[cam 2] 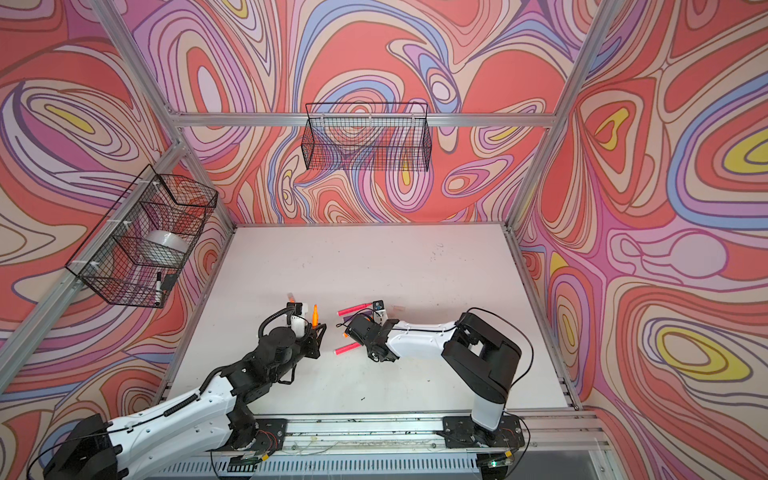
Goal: Insert the pens into the pen caps
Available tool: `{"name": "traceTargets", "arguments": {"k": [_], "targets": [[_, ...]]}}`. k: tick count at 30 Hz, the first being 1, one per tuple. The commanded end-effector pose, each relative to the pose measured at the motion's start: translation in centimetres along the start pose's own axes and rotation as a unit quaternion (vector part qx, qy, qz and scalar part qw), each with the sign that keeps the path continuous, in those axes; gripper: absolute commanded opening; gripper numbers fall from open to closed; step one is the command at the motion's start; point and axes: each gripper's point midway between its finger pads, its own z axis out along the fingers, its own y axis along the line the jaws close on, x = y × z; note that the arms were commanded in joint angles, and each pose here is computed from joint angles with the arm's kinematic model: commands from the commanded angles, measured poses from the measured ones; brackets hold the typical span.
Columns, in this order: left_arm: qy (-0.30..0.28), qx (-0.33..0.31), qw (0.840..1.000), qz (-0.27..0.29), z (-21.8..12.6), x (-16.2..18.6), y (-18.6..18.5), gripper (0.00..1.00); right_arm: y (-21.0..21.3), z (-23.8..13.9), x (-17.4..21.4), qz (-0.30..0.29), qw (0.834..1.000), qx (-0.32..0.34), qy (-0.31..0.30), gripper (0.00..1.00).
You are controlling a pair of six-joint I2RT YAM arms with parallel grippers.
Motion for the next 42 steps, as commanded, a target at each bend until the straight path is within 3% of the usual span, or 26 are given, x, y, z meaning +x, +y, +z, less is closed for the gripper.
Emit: {"name": "traceTargets", "arguments": {"k": [1, 8, 12, 19, 31, 34, 39, 42], "targets": [[0.001, -0.01, 1.0, 0.002, -0.1, 0.1, 0.5, 0.0, -1.5, 0.8, 2.3, -0.024, 0.999, 0.027, 0.039, 0.34], [0.002, -0.008, 1.0, -0.001, 0.0, 0.2, 0.4, 0.0, -1.2, 0.3, 2.5, -0.014, 0.999, -0.005, 0.04, 0.36], [0.003, -0.005, 1.0, -0.001, 0.0, 0.2, 0.3, 0.0, -1.4, 0.6, 2.8, -0.01, 0.999, -0.007, 0.047, 0.28], [0.003, -0.004, 1.0, -0.002, 0.0, 0.2, 0.3, 0.0, -1.7, 1.0, 3.1, -0.004, 0.998, -0.011, 0.054, 0.22], [0.006, 0.0, 1.0, -0.003, 0.0, 0.2, 0.0, 0.0, -1.9, 1.2, 3.8, 0.007, 0.998, -0.025, 0.062, 0.26], [0.009, 0.003, 1.0, -0.004, 0.1, 0.3, -0.1, 0.0, -1.9, 1.2, 3.9, 0.01, 0.998, -0.028, 0.062, 0.19], [0.051, -0.031, 0.998, -0.028, -0.7, 0.0, 0.1, 0.0, -1.9, 0.4, 3.1, 0.025, 0.998, -0.038, 0.047, 0.13], [0.08, -0.052, 0.993, -0.065, -2.3, -0.4, 0.2, 0.0, -0.8, -0.8, 1.4, 0.044, 0.996, -0.079, 0.015, 0.13]]}}
